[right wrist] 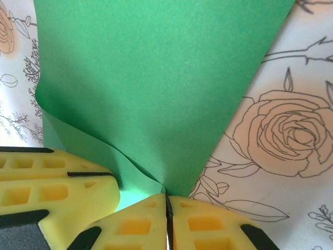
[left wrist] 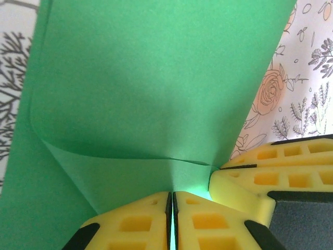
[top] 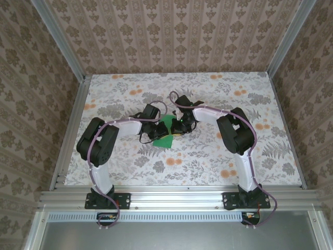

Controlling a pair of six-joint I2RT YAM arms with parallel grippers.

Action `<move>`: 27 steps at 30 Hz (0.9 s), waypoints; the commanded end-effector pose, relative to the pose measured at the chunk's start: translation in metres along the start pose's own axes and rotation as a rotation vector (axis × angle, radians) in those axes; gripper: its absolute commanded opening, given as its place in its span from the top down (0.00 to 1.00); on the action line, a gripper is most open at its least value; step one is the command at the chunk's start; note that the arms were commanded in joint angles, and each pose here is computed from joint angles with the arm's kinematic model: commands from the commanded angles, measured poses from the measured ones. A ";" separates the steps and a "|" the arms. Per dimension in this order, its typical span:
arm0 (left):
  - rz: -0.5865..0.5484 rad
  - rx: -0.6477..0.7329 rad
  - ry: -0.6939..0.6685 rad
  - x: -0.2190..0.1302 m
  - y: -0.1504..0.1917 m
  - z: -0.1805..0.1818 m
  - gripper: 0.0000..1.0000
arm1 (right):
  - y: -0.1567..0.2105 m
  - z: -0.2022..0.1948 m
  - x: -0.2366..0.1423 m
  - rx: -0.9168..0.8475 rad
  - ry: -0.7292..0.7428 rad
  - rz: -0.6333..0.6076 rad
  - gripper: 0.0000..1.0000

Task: Fold a paper plane with a square sheet of paper (pick it up from the middle)
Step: Fold the triangle a second time at the center of the table.

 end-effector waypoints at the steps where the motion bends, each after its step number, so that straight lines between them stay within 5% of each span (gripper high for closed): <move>1: -0.026 -0.053 -0.054 0.001 -0.006 0.011 0.87 | 0.040 -0.091 0.053 0.078 0.322 0.141 0.90; 8: -0.089 -0.031 0.017 -0.006 -0.021 -0.006 0.84 | 0.042 -0.094 0.054 0.077 0.336 0.146 0.90; 27: -0.046 -0.123 -0.175 0.004 -0.008 0.042 0.88 | 0.034 -0.074 0.045 0.088 0.265 0.130 0.83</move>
Point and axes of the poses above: each hand's point on the last joint's axis, 136 mm out from that joint toward the fingers, its own x axis out along the fingers, its own z axis along the line the jaws close on, y = z × x, the point moved 2 cm from there along -x, back along the fingers, and after that the axes turned 7 degrees about x, right-handed, at the moved point
